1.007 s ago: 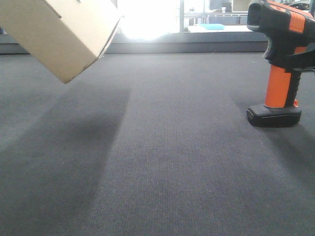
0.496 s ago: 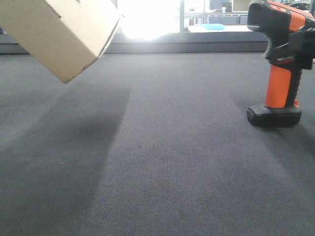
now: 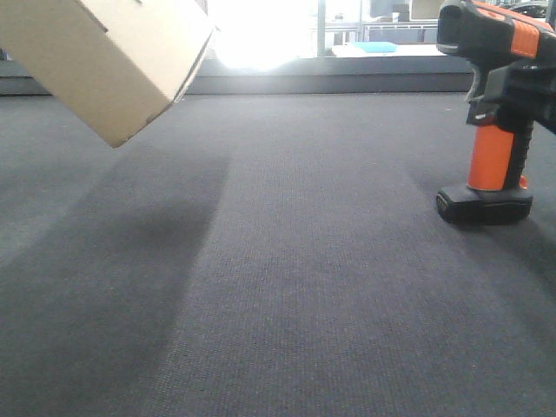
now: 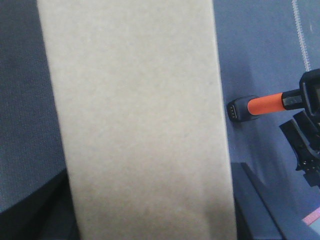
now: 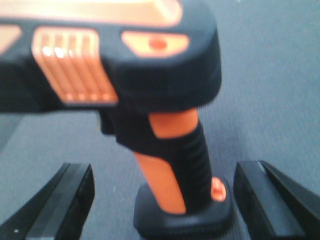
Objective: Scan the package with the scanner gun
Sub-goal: 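Close the right gripper around the orange scanner gun's handle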
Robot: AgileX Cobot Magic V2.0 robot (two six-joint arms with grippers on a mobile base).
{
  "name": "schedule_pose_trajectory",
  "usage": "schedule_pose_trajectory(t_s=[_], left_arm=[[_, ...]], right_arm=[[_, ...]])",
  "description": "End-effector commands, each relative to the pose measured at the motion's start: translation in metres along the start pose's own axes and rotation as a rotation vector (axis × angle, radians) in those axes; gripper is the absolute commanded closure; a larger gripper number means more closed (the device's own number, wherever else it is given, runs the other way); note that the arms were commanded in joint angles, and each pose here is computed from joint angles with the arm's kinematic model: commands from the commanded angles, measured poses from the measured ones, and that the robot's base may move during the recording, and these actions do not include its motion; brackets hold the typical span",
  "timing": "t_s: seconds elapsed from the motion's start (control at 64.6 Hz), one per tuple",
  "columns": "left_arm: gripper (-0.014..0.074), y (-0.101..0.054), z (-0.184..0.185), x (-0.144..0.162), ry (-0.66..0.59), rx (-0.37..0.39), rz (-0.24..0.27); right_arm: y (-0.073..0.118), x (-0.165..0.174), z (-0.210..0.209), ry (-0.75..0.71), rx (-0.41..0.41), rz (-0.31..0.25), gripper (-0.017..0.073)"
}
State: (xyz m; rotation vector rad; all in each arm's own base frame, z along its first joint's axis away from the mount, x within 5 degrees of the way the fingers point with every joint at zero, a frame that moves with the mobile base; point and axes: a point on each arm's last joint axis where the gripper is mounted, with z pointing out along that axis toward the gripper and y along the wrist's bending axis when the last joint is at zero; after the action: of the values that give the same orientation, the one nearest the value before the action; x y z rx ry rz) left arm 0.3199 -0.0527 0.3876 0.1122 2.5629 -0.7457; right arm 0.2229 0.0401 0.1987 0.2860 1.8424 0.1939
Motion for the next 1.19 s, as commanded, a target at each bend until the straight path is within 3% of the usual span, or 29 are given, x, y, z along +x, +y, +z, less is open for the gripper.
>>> schedule_pose_trajectory(t_s=[0.0, 0.155, 0.356, 0.743, 0.867, 1.177], left_arm=[[0.0704, -0.004, -0.006, 0.000, -0.027, 0.020, 0.004], [0.0704, -0.004, -0.006, 0.000, -0.027, 0.020, 0.004], [0.0704, -0.004, -0.006, 0.000, -0.027, 0.020, 0.004], [0.0704, -0.004, -0.006, 0.000, -0.027, 0.020, 0.004], [0.0704, -0.004, -0.006, 0.000, -0.027, 0.020, 0.004], [0.0704, -0.004, -0.006, 0.000, -0.026, 0.012, 0.006]], right_arm=[[0.001, -0.006, 0.001, -0.054, 0.002, -0.001, 0.0088], [0.001, -0.007, 0.003, -0.088, 0.006, -0.045, -0.0020], [0.006, 0.002, 0.009, -0.063, -0.046, -0.135, -0.0010], [0.002, -0.003, 0.013, -0.153, -0.002, -0.102, -0.0010], [0.001, 0.001, 0.016, -0.149, 0.001, -0.050, -0.0010], [0.000, 0.001, 0.020, -0.199, 0.008, -0.052, -0.0010]])
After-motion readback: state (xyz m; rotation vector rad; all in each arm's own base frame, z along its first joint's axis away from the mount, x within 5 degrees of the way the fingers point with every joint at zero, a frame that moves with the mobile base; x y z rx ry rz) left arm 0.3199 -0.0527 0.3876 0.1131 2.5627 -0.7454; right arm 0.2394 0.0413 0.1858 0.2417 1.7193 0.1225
